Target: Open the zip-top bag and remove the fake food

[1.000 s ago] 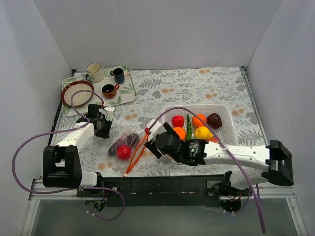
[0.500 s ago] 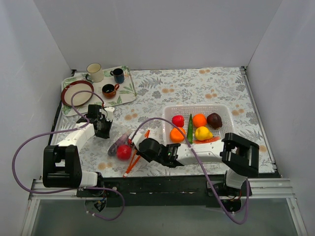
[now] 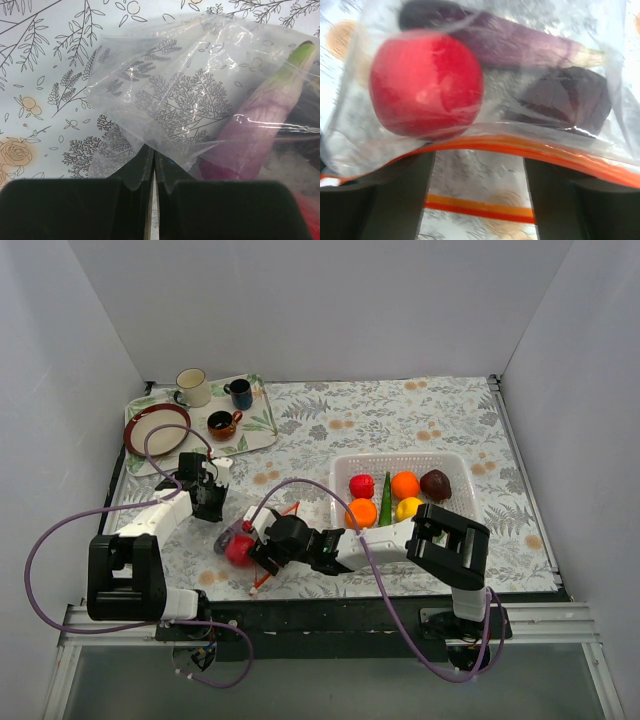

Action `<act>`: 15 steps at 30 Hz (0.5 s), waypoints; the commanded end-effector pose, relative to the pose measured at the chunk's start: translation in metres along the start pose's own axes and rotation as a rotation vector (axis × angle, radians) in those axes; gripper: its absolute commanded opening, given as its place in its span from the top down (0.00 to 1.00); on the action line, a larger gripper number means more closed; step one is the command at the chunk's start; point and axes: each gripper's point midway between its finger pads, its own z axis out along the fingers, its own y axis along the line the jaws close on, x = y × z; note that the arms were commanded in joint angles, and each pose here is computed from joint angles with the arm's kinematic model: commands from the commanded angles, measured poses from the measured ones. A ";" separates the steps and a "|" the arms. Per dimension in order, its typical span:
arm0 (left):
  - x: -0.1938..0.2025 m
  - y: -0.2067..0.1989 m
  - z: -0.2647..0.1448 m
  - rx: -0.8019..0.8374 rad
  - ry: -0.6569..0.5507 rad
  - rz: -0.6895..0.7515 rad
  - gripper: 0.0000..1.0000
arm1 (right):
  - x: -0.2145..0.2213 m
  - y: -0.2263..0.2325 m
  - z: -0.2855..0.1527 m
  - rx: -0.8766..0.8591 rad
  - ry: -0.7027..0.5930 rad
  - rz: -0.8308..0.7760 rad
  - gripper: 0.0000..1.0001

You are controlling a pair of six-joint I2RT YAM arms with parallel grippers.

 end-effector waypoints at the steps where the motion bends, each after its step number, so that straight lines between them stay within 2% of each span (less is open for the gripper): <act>1: -0.001 -0.002 0.004 0.014 -0.001 0.005 1.00 | -0.060 0.017 -0.005 -0.090 -0.217 0.011 0.01; 15: 0.003 -0.014 0.003 0.053 0.011 -0.046 1.00 | -0.067 0.043 0.015 -0.191 -0.196 -0.029 0.02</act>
